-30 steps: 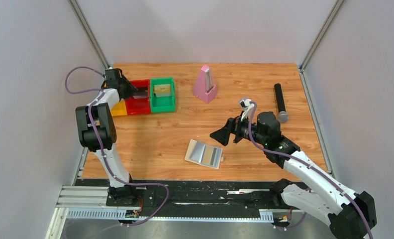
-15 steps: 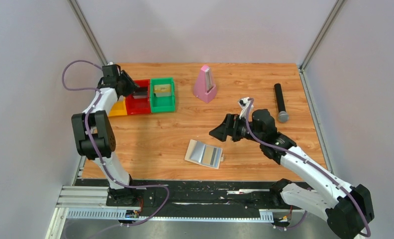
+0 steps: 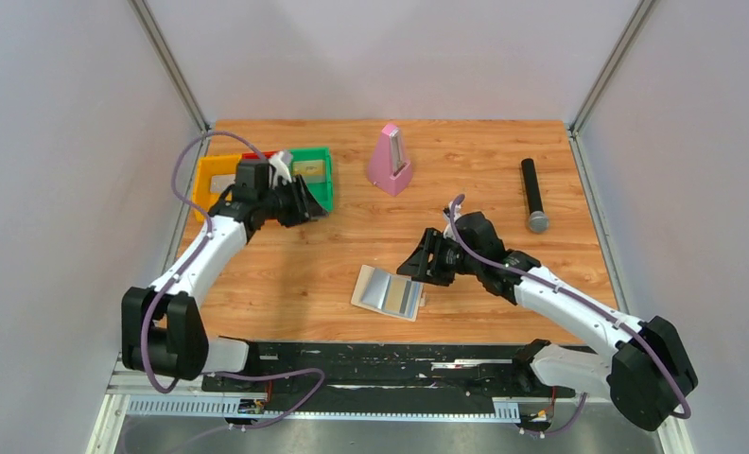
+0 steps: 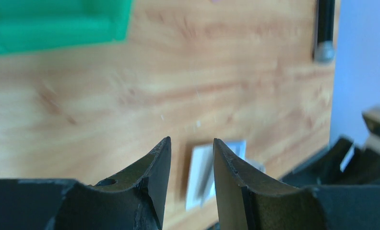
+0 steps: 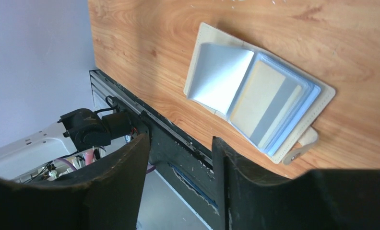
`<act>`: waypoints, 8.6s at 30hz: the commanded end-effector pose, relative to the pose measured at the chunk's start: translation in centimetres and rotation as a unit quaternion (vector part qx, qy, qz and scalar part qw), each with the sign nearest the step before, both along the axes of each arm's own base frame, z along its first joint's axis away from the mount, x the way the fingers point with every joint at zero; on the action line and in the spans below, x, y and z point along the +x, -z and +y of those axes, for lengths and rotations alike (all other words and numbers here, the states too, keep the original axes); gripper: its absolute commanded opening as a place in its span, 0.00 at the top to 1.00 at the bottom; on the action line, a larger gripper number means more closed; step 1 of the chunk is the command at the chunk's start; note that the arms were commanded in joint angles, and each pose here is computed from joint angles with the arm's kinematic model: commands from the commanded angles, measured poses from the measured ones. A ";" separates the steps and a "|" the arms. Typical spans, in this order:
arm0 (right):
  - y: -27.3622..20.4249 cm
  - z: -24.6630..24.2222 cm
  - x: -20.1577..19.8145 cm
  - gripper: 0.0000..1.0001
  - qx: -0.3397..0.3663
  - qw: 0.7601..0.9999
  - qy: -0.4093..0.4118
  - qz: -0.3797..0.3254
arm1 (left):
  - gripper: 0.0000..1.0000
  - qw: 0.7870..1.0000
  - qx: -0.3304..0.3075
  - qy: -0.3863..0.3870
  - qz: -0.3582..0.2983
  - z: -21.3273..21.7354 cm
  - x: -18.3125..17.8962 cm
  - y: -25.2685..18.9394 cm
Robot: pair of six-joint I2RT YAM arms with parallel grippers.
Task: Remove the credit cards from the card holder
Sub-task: Place the credit card in the storage box, then remove the credit card from the card holder.
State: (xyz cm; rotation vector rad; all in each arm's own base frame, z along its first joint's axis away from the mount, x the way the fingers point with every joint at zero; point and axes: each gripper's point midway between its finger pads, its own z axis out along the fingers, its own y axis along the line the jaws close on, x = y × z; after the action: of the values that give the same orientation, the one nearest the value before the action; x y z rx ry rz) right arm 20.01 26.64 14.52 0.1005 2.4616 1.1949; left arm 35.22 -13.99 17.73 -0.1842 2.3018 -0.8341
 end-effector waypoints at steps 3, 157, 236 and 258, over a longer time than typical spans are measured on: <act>2.3 -0.1 -0.3 0.52 -0.001 0.998 0.035 0.044 | 0.54 0.989 -0.044 0.137 0.015 -5.9 -8.6 0.5; 10.0 1.6 1.2 0.68 -0.128 0.986 0.064 0.084 | 0.63 0.976 -0.034 0.176 0.121 -10.6 -17.8 14.5; 11.5 2.0 0.8 0.67 -0.173 0.980 0.061 0.081 | 0.61 0.977 -0.029 0.171 0.122 -10.2 -18.1 15.0; 9.1 5.4 0.3 0.67 -0.068 0.995 0.018 0.065 | 0.61 0.977 -0.027 0.171 0.126 -10.1 -18.1 15.5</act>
State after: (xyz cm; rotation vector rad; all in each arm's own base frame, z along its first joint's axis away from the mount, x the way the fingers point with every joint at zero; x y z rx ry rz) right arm 20.60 30.92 3.66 0.2146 2.6906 0.9126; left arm 17.24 -24.36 2.82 0.0819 2.5881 -1.1257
